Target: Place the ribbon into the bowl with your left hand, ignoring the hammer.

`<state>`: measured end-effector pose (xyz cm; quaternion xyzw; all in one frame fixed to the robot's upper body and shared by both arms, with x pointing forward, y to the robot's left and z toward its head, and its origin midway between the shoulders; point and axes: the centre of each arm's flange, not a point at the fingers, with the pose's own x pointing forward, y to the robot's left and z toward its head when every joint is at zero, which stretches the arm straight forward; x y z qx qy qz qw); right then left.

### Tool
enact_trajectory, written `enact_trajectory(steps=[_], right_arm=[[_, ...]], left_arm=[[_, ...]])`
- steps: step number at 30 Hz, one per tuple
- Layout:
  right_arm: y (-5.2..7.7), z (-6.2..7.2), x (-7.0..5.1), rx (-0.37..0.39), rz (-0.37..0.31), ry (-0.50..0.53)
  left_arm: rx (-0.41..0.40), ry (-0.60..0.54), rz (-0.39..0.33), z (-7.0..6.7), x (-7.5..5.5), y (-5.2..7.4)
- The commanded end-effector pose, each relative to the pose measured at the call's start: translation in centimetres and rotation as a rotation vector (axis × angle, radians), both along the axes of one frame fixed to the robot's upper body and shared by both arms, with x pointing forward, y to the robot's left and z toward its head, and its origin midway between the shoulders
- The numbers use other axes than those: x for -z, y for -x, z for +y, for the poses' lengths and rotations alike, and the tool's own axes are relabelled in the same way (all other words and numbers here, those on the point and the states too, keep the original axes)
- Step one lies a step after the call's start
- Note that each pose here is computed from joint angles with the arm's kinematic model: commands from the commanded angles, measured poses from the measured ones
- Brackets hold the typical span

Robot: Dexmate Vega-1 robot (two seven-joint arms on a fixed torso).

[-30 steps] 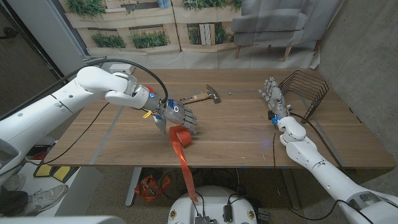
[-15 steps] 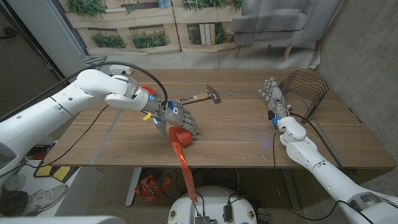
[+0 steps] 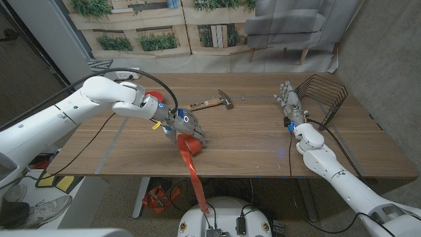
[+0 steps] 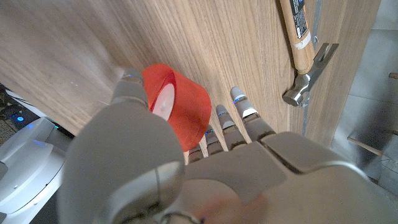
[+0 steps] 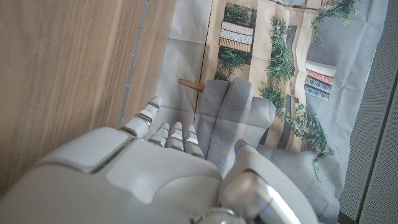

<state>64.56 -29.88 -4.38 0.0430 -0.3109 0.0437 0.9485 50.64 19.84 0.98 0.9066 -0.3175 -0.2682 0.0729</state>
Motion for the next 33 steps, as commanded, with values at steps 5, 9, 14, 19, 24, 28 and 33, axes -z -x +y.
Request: enact_trajectory(steps=[5,9,14,19,24,28,33], right_arm=[[0.2,-0.1,-0.3,0.009,-0.003,0.013],[0.3,-0.1,-0.4,0.013,-0.004,0.02],[0.3,0.1,-0.5,0.016,-0.003,0.028],[0.3,0.2,-0.5,0.014,0.0,0.024],[0.2,0.2,-0.5,0.017,0.0,0.027],[0.2,0.2,-0.5,0.017,-0.004,0.033],[0.2,0.2,-0.5,0.017,0.001,0.025]], left_arm=[[-0.026,0.064,0.063,0.6,1.8,-1.0],[0.021,0.093,0.053,0.8,2.2,-1.1],[0.106,0.163,0.034,1.2,2.3,-1.1],[0.184,0.232,0.008,1.6,2.2,-1.0],[0.25,0.283,-0.017,1.9,2.2,-0.9],[0.308,0.334,-0.046,2.0,2.2,-0.7],[0.339,0.384,-0.052,2.0,2.1,-0.6]])
